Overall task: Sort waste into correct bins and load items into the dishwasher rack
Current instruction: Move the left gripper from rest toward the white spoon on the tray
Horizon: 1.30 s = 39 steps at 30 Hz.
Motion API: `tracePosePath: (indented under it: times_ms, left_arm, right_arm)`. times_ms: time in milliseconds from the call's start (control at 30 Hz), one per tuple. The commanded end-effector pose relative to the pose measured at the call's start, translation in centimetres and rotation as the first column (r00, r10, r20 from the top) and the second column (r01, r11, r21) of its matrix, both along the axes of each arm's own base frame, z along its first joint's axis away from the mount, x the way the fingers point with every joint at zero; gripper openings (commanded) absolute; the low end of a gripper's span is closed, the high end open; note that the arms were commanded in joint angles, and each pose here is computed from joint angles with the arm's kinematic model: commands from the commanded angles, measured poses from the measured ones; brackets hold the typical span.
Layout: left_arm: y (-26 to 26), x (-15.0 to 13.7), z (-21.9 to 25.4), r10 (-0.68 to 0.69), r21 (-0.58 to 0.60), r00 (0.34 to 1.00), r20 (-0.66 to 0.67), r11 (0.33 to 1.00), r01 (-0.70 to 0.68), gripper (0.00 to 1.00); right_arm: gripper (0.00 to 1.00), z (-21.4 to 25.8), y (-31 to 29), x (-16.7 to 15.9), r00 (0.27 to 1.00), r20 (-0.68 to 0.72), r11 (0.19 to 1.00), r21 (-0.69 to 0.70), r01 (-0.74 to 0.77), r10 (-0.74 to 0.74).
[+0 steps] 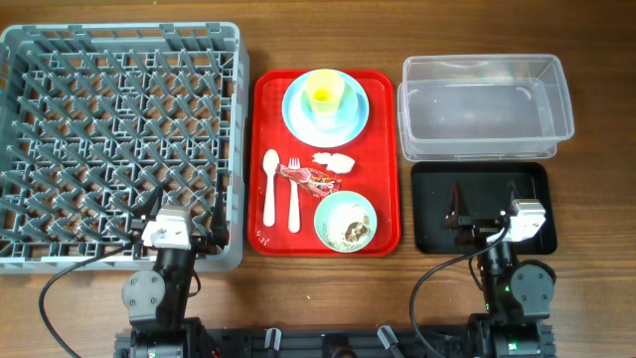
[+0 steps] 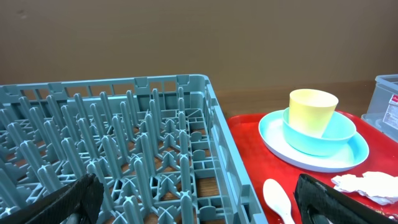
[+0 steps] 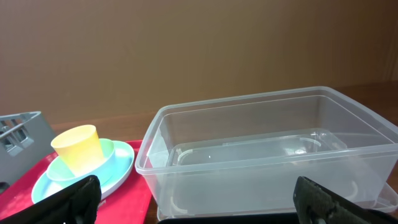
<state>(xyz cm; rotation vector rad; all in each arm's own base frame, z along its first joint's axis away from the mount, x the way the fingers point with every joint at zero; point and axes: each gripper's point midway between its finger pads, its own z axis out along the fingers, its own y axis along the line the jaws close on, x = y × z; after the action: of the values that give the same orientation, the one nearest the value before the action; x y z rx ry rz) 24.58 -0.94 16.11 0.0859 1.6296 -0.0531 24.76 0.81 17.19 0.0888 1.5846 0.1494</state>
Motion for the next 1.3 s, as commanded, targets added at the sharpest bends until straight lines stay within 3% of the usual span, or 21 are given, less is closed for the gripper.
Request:
tracePosePath:
  times_ms: [0,1067,1133,1267]
  left_arm:
    - [0.3,0.0,-0.2,0.015,0.009,1.000,-0.003,1.000,-0.015,1.00]
    - [-0.1,0.0,0.1,-0.009,-0.008,1.000,0.006,1.000,0.009,1.00]
    - [-1.3,-0.2,1.2,-0.075,-0.077,0.996,0.042,0.994,0.078,1.00]
    - [-1.4,-1.3,6.6,-0.067,-0.231,0.994,0.088,0.969,0.085,1.00]
  right_arm:
    - [1.00,0.0,0.3,0.0,1.000,0.000,1.000,-0.018,-0.014,0.014]
    - [1.00,0.0,0.3,0.0,1.000,0.000,1.000,-0.018,-0.014,0.014]
    - [1.00,0.0,0.3,0.0,1.000,0.000,1.000,-0.018,-0.014,0.014]
    - [1.00,0.0,0.3,0.0,1.000,0.000,1.000,-0.018,-0.014,0.014]
